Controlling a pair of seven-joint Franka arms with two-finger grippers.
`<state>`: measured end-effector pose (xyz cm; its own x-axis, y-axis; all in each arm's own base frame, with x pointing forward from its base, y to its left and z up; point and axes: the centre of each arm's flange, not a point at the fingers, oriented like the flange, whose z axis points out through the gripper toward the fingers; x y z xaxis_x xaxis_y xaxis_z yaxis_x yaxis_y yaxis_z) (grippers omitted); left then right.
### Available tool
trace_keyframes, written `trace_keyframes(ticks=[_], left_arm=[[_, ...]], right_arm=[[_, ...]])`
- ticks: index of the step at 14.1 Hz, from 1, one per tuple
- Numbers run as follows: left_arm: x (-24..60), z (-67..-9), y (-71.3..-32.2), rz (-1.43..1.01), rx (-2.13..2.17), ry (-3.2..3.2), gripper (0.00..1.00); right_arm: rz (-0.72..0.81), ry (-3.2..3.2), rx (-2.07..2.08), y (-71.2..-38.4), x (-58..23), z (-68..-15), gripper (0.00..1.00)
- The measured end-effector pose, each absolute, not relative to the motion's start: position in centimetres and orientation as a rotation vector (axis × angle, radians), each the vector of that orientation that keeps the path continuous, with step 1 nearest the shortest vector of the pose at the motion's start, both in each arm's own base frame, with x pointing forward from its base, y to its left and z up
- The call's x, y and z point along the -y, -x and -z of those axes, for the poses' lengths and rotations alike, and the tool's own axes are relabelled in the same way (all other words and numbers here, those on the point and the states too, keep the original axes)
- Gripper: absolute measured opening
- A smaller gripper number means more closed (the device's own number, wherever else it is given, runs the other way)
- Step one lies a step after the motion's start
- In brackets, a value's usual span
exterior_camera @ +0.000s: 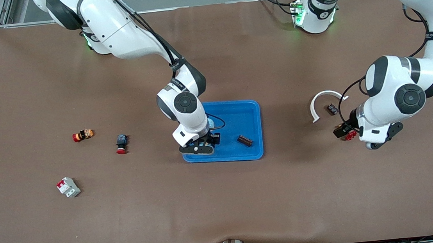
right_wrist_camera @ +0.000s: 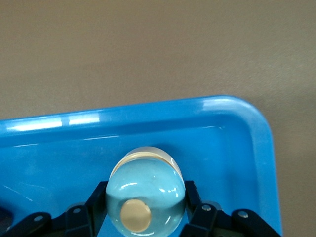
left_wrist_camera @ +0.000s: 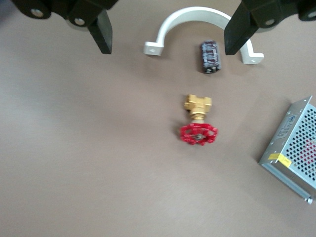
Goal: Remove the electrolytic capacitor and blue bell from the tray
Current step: 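Lift the bell with the right gripper while the left gripper reaches the capacitor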
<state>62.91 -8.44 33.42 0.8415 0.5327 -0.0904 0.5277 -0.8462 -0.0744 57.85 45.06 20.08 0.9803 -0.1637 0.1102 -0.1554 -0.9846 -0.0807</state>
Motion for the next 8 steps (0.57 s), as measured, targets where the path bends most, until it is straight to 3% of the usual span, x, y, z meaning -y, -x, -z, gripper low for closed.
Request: trace_keyframes(ticks=[8], left_arm=[[24.4, -32.8, -62.3, -0.173, 1.137, 2.915, 1.00]], right_arm=[[0.080, 3.140, -0.131, -62.6, -38.4, -29.4, 0.67]])
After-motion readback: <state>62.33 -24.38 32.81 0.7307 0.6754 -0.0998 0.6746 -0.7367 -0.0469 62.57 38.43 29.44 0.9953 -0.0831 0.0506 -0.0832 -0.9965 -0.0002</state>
